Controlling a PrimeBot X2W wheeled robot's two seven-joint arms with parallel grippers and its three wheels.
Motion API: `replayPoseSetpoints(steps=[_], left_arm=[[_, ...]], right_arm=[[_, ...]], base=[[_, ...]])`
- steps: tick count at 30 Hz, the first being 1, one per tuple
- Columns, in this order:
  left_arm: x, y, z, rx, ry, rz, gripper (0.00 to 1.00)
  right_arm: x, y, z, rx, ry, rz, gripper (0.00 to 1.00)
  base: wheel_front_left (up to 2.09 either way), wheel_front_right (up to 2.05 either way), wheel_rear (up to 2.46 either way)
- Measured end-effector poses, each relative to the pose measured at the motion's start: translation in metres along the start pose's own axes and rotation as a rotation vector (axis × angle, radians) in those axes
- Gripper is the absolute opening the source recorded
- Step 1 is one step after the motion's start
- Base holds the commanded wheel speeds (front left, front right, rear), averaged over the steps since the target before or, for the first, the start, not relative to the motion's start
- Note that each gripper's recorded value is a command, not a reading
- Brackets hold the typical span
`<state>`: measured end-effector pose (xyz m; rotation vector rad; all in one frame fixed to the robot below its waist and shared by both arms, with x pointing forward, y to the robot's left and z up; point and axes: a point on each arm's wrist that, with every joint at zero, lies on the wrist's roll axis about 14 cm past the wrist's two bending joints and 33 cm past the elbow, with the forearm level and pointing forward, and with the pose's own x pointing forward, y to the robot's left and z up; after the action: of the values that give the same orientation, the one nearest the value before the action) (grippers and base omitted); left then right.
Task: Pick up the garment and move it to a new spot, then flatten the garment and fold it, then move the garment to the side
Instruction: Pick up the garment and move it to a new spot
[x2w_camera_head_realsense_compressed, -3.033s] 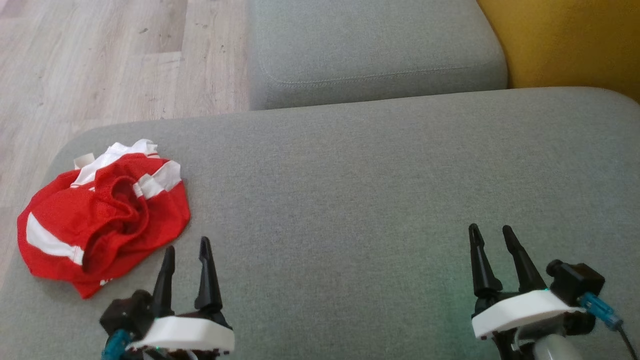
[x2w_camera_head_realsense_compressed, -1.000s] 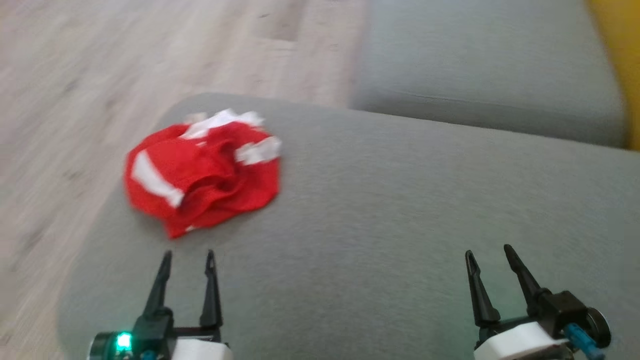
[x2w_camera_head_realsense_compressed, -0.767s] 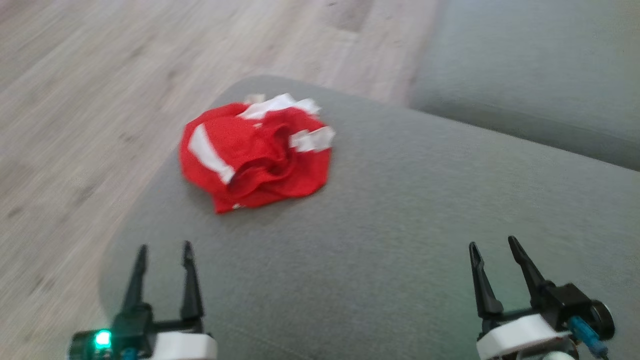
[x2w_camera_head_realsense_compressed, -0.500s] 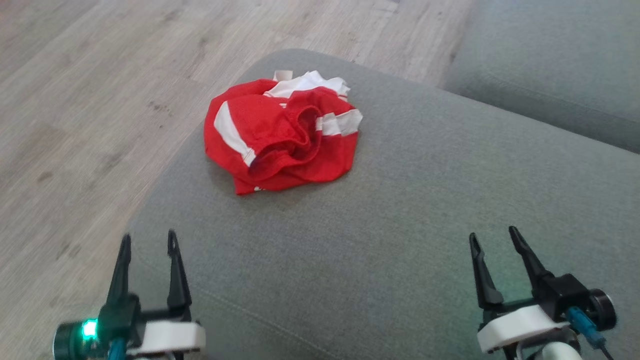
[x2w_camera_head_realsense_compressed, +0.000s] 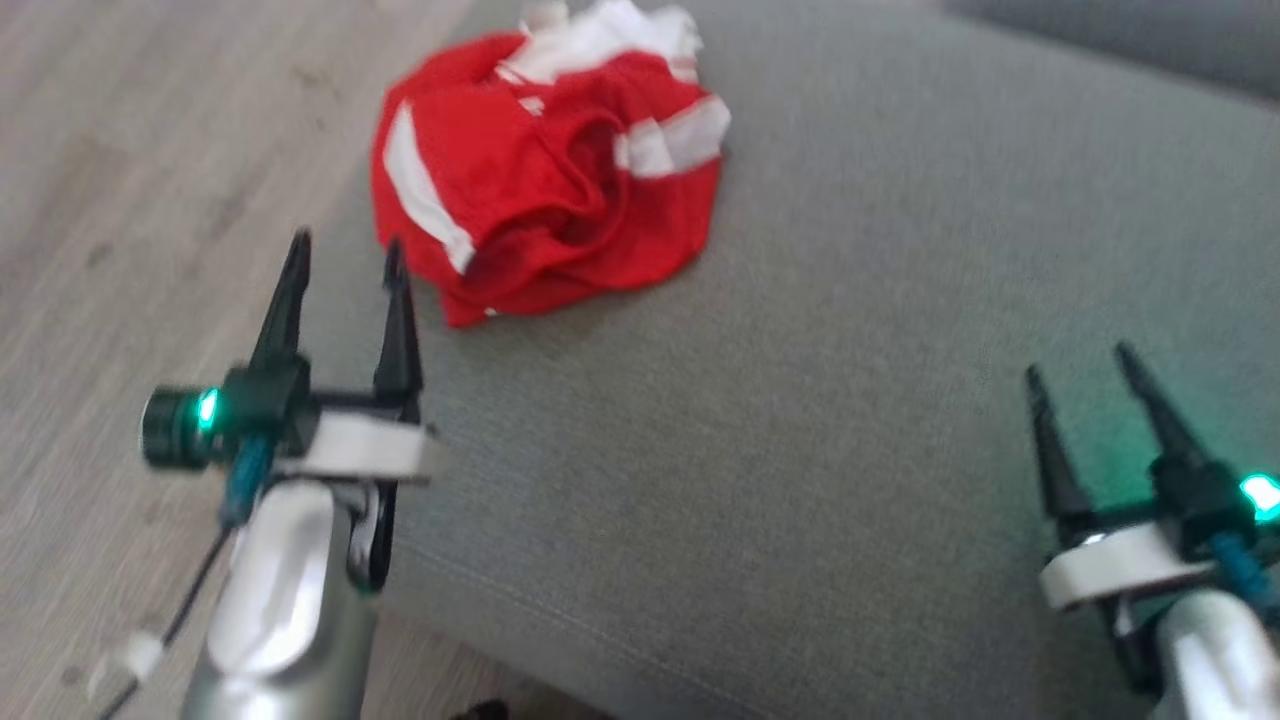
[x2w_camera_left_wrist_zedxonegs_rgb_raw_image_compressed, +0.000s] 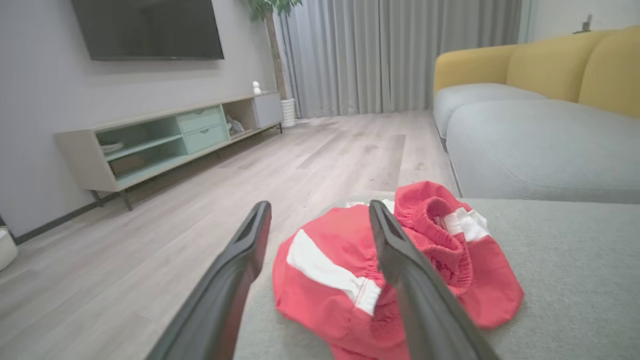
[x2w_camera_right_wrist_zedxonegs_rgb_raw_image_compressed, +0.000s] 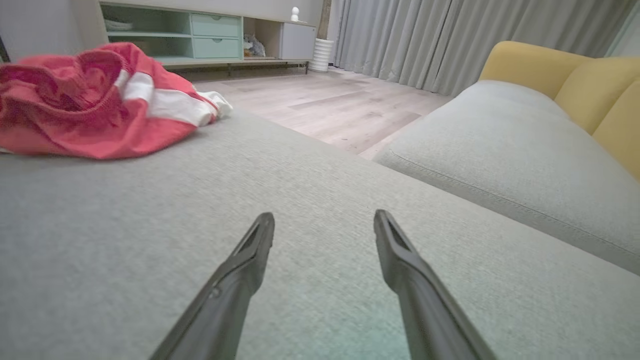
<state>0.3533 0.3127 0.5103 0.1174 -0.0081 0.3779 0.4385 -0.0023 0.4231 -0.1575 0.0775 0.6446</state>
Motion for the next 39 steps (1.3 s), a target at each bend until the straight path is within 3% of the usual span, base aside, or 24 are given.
replayPoseSetpoints(steps=[7, 16, 17, 18, 20, 26, 28, 36, 39], left_arm=[[0.038, -0.037, -0.069, 0.020, 0.216, -0.080, 1.00], [0.067, -0.038, -0.102, 0.051, 0.304, 0.010, 1.00], [0.067, -0.038, -0.104, 0.054, 0.310, 0.013, 0.92], [0.066, -0.038, -0.105, 0.056, 0.313, 0.017, 0.47], [0.067, -0.037, -0.106, 0.060, 0.313, 0.026, 0.02], [0.088, -0.036, -0.057, 0.032, 0.153, 0.034, 0.00], [0.098, -0.041, -0.021, 0.039, 0.041, 0.013, 0.00], [0.112, -0.075, 0.115, 0.118, -0.338, -0.169, 0.00], [0.111, -0.099, 0.166, 0.171, -0.470, -0.264, 0.00]], right_arm=[[0.006, -0.031, -0.051, 0.016, 0.088, -0.042, 1.00], [0.009, -0.045, -0.064, 0.036, 0.076, -0.076, 1.00], [0.009, -0.046, -0.064, 0.037, 0.076, -0.077, 1.00], [0.009, -0.046, -0.065, 0.038, 0.076, -0.077, 1.00], [0.010, -0.046, -0.064, 0.038, 0.073, -0.079, 1.00], [0.010, -0.049, -0.059, 0.031, 0.066, -0.085, 1.00], [0.010, -0.049, -0.054, 0.030, 0.060, -0.093, 1.00], [-0.005, -0.040, -0.020, 0.091, 0.016, -0.150, 1.00], [-0.021, -0.051, -0.004, 0.128, -0.017, -0.217, 1.00]], base=[[0.00, 0.00, 0.00], [0.00, 0.00, 0.00], [0.00, 0.00, 0.00], [0.00, 0.00, 0.00], [0.00, 0.00, 0.00], [0.00, 0.00, 0.00], [0.00, 0.00, 0.00], [0.00, 0.00, 0.00], [0.00, 0.00, 0.00]])
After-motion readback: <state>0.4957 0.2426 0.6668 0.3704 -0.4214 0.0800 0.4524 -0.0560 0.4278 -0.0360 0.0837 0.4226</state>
